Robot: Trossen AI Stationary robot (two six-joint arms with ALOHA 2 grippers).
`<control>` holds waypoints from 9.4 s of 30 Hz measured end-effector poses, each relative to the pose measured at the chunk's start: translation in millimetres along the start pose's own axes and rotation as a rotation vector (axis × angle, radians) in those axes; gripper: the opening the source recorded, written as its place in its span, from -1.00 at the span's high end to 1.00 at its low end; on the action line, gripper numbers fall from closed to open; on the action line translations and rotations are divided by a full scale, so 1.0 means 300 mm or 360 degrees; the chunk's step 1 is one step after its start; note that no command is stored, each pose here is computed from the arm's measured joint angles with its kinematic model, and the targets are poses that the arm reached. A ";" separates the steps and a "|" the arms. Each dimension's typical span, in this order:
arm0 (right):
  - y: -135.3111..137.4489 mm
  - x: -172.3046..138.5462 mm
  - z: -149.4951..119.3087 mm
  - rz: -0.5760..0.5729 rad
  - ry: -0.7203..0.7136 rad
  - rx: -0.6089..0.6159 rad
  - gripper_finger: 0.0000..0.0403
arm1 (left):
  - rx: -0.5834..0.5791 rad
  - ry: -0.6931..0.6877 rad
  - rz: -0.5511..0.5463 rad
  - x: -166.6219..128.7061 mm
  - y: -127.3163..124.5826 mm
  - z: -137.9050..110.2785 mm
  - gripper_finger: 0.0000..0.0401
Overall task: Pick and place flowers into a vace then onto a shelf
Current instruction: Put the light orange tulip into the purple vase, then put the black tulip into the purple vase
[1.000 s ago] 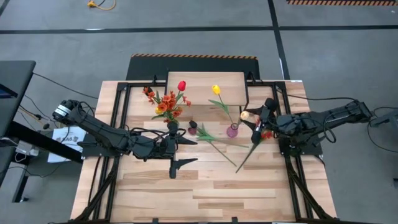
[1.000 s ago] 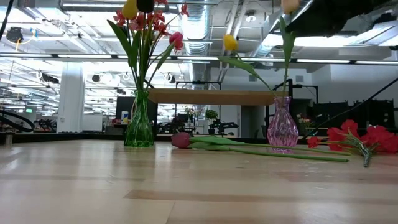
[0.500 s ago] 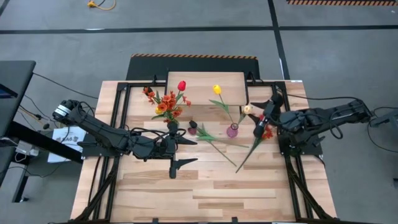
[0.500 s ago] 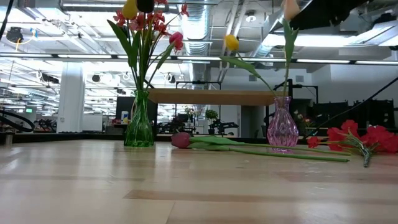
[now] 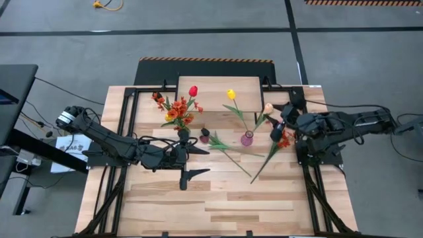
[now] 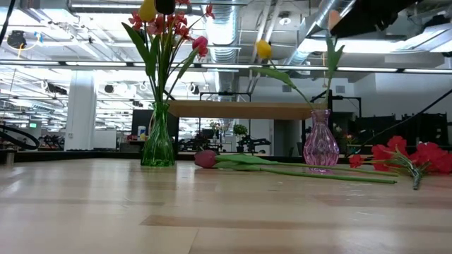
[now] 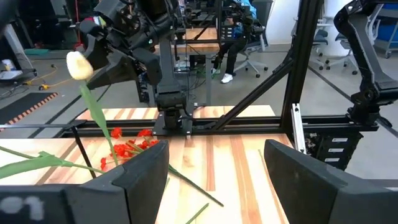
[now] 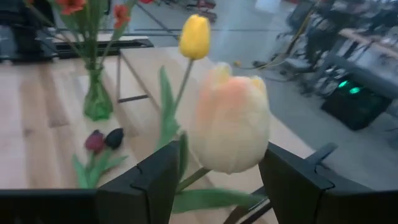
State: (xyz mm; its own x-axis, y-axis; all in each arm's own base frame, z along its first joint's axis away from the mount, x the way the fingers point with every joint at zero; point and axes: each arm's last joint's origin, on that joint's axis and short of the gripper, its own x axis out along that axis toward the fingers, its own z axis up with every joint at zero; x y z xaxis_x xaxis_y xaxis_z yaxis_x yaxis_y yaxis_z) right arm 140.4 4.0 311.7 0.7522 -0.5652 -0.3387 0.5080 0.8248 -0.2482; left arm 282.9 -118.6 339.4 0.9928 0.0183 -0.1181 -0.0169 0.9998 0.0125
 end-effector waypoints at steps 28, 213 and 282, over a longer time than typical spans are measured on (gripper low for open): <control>-0.034 -0.025 0.020 0.0147 0.0330 0.0000 -0.22 | 0.0003 0.0015 -0.0001 0.000 0.000 -0.003 -0.27; 0.735 0.120 0.048 0.1466 -0.0557 0.0110 1.00 | -0.0193 -0.0005 -0.0463 -0.438 0.015 0.142 -0.27; 0.621 0.154 0.196 0.1085 -0.1338 0.0256 1.00 | -0.0047 -0.0420 -0.0400 -0.128 0.063 0.227 -0.27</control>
State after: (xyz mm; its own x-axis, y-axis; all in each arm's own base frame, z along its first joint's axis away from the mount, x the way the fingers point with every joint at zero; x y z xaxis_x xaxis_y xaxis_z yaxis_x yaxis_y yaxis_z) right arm 294.5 132.4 303.3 0.9112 0.1512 0.3833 -0.1211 0.9874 -0.1017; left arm 252.4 -101.1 411.9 0.9627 -0.2277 0.1463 0.2321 0.9726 -0.0138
